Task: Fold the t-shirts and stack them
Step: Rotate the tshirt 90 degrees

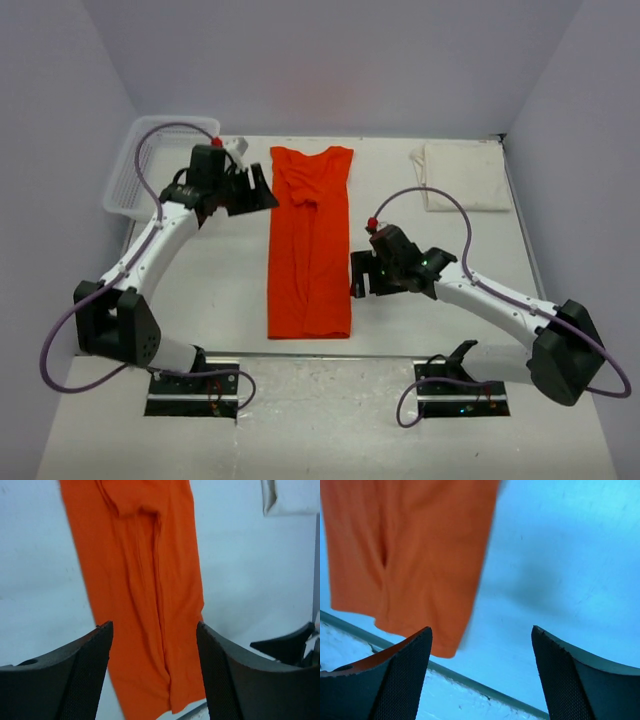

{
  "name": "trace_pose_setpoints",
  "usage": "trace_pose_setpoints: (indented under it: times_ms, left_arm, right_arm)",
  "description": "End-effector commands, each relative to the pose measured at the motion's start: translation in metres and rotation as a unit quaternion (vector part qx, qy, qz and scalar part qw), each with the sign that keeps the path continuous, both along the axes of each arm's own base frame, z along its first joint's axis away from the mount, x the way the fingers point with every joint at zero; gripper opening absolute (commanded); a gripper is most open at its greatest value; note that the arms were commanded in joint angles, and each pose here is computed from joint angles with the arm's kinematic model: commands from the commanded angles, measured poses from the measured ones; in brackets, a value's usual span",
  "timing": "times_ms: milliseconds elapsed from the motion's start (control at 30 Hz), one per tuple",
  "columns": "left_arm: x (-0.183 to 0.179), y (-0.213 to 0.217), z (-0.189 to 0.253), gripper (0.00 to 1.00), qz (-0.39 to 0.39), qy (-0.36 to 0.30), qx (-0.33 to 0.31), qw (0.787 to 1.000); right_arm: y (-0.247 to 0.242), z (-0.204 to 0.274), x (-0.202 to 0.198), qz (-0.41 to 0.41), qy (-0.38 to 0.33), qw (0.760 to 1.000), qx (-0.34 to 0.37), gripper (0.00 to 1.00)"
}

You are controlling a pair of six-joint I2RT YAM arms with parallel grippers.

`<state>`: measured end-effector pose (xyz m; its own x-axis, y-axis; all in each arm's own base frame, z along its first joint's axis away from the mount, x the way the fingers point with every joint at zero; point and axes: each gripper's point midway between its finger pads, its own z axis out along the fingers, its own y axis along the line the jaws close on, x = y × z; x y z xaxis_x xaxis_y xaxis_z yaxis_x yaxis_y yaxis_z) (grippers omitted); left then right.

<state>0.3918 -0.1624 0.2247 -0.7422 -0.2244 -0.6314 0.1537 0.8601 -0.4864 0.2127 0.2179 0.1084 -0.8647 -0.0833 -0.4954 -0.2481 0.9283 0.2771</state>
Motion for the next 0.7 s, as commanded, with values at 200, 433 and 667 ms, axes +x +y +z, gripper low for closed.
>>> trace_pose_setpoints:
  times_ms: [200, 433, 667]
  left_arm:
    - [-0.144, -0.015, -0.058, 0.65, -0.123, 0.067, -0.106, 0.985]
    - [-0.181, -0.005, -0.111, 0.65, -0.112, 0.129, -0.094, 0.981]
    - [-0.191, -0.006, -0.112, 0.66, -0.116, 0.132, -0.102, 0.979]
  right_arm:
    - [0.040, -0.018, -0.049, 0.024, 0.044, 0.973, 0.226, 0.79]
    - [0.046, -0.037, -0.069, 0.017, 0.088, 0.954, 0.285, 0.76]
    - [0.037, -0.058, -0.077, -0.017, 0.106, 0.954, 0.281, 0.70]
